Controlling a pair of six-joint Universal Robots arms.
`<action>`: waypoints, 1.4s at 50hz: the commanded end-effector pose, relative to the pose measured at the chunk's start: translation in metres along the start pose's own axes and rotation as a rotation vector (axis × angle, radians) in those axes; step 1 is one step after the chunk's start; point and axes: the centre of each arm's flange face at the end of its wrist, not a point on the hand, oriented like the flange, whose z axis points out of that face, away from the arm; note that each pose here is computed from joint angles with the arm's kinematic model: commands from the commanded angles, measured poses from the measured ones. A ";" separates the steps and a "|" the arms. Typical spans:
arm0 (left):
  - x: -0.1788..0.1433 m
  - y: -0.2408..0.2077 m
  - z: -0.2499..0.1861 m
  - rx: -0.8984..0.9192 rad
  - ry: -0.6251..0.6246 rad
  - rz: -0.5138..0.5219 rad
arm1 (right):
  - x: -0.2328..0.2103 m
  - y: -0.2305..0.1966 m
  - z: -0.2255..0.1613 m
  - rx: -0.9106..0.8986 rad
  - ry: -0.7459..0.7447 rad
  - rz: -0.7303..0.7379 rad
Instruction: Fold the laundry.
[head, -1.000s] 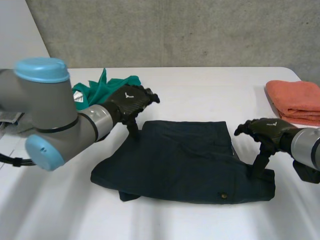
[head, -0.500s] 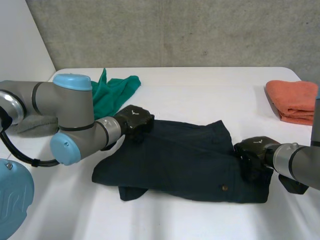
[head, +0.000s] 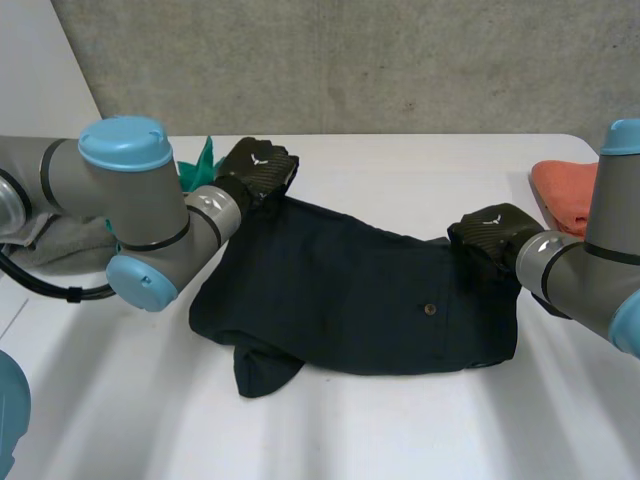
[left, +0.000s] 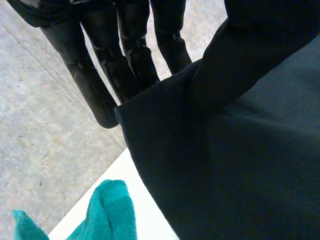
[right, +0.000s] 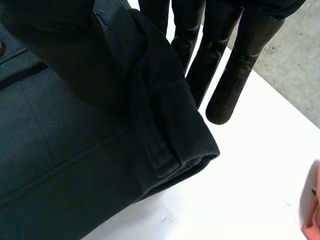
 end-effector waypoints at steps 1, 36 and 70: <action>-0.025 -0.019 0.023 0.153 -0.155 0.078 | 0.020 -0.035 0.019 0.198 0.121 -0.161; 0.004 -0.014 -0.027 0.245 -0.321 0.049 | 0.029 -0.048 0.076 0.568 0.418 -0.273; 0.089 -0.015 -0.227 -0.422 0.304 0.001 | -0.037 0.047 -0.098 -0.282 -0.123 -0.497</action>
